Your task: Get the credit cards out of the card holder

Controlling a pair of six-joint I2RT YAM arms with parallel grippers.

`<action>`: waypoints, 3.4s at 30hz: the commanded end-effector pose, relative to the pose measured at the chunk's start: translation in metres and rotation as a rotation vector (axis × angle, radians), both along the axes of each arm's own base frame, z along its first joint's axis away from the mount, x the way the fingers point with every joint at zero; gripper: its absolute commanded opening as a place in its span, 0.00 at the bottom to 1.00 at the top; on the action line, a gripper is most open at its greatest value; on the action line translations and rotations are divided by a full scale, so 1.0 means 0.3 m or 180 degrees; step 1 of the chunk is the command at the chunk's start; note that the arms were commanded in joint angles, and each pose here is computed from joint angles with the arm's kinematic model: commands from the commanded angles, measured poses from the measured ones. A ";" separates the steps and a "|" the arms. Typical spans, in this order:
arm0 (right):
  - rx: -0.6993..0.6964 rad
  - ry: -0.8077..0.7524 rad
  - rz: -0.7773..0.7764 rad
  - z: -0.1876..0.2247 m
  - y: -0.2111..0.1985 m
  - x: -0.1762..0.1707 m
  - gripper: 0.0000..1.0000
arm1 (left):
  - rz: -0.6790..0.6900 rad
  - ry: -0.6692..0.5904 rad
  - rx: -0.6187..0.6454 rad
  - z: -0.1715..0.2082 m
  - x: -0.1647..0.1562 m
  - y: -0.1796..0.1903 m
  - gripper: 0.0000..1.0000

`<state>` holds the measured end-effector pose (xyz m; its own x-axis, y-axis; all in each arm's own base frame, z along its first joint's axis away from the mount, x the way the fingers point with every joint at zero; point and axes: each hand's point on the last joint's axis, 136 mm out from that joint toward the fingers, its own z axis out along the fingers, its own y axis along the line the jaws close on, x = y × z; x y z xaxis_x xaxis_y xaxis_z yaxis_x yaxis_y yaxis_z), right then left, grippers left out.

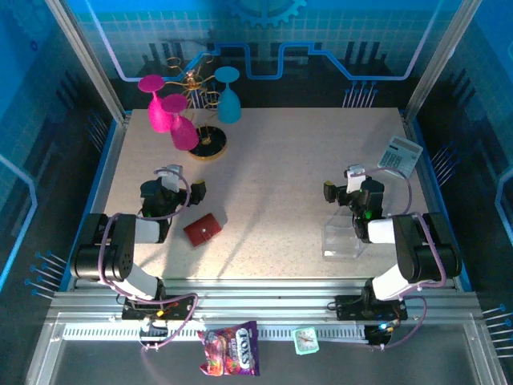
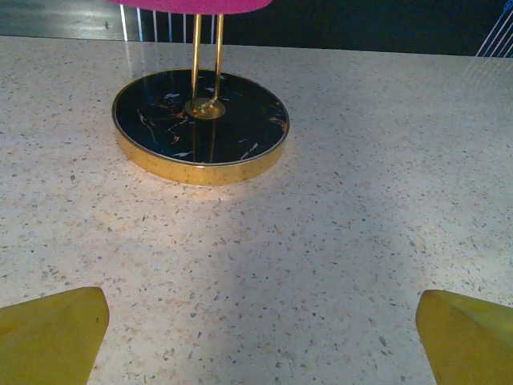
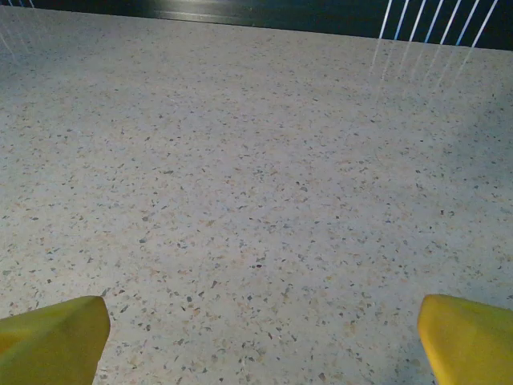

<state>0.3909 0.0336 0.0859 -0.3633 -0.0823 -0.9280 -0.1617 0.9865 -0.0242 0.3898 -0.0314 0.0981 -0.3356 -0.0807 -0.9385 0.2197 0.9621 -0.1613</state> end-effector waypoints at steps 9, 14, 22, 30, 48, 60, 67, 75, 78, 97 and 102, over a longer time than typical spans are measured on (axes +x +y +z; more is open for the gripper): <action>-0.0040 -0.0139 0.0005 0.040 0.005 0.027 1.00 | -0.0077 -0.0074 -0.0025 0.010 -0.002 -0.005 0.99; -0.0040 -0.0137 0.0010 0.040 0.007 0.026 1.00 | -0.0076 -0.0074 -0.0025 0.009 -0.003 -0.005 0.99; -0.0039 -0.0135 0.0004 0.039 0.005 0.026 1.00 | -0.0078 -0.0075 -0.0026 0.010 -0.003 -0.005 0.99; -0.0037 -0.0137 0.0004 0.040 0.005 0.026 1.00 | -0.0080 -0.0076 -0.0024 0.010 -0.003 -0.006 0.99; -0.0030 -0.0137 0.0007 0.040 0.005 0.027 1.00 | -0.0076 -0.0071 -0.0025 0.008 -0.003 -0.005 0.99; -0.0154 -0.0223 -0.0294 0.094 -0.029 0.018 1.00 | 0.0474 -0.0035 -0.0025 0.013 0.013 0.086 0.99; -0.0202 -0.0118 -0.0281 0.149 -0.019 0.013 1.00 | 0.0795 0.0143 0.0072 0.056 0.028 0.128 0.99; 0.0019 0.0314 -0.0270 0.154 0.001 -0.022 1.00 | 0.0795 0.0109 0.0040 0.157 -0.007 0.107 0.99; 0.0090 0.0589 -0.0274 0.143 0.006 -0.049 1.00 | 0.0781 0.0063 -0.0084 0.208 -0.036 0.093 0.99; 0.0782 0.2209 -0.0654 0.102 -0.007 -0.278 0.87 | 0.0476 0.0773 -0.0551 0.484 -0.162 -0.001 0.99; 0.1021 0.2415 -0.0827 0.070 -0.038 -0.328 0.77 | 0.0280 0.0834 -0.0456 0.518 -0.151 -0.027 0.99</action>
<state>0.3135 0.0242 0.1165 -0.8360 0.2403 -0.4933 0.1366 0.9619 0.2370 0.3502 -0.0278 0.2546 -0.4878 -0.2954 -0.8215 0.0130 0.9384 -0.3452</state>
